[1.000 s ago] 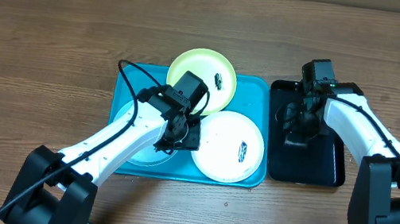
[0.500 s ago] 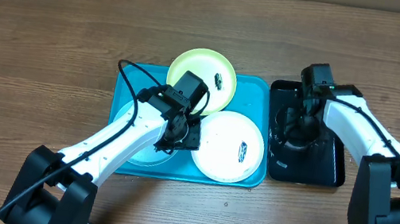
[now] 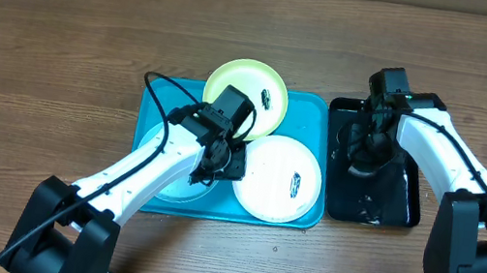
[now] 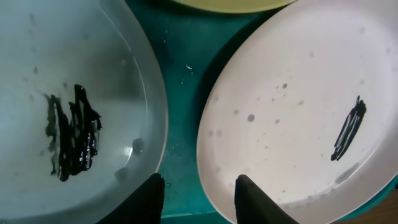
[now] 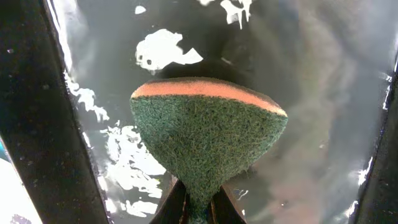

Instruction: Clean dirty plates on tray and stack at the side

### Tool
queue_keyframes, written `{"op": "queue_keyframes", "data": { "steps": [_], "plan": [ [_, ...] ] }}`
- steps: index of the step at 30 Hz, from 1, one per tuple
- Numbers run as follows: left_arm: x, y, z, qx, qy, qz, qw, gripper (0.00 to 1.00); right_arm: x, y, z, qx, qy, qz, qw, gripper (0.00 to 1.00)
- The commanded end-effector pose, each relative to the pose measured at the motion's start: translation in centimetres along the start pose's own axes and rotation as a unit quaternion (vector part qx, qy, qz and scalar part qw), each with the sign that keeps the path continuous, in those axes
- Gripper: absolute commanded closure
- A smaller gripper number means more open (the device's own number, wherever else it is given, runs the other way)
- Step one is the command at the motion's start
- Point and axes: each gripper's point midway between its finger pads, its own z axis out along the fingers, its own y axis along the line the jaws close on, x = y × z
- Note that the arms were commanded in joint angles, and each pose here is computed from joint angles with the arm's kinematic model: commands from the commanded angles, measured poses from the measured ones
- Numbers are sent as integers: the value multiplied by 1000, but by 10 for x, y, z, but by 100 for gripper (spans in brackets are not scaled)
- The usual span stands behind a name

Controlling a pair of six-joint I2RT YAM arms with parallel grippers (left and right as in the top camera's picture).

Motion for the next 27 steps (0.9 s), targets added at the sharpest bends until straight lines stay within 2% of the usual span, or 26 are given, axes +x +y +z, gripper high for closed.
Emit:
{"op": "queue_keyframes", "data": {
  "steps": [1,5,9,14,20,27],
  "plan": [
    [2,1,5,-6,3,-3,1000,63,-10,-6,-7,3,-14,8,1000,96],
    [-5,7,4,-25,-17,-7,1000,66,-8,-7,-7,4,-11,8,1000,96],
    [-9,1,5,-10,-24,-14,1000,68,-7,-7,-7,4,-8,8,1000,96],
    [-9,-1,5,-12,-27,-10,1000,76,-6,-7,-7,5,-6,8,1000,96],
    [-14,-2,5,-17,-42,-8,999,68,-5,-7,-7,5,-5,8,1000,96],
    [-16,-7,6,-17,-52,1,999,69,-5,-7,-7,5,-5,8,1000,96]
  ]
}}
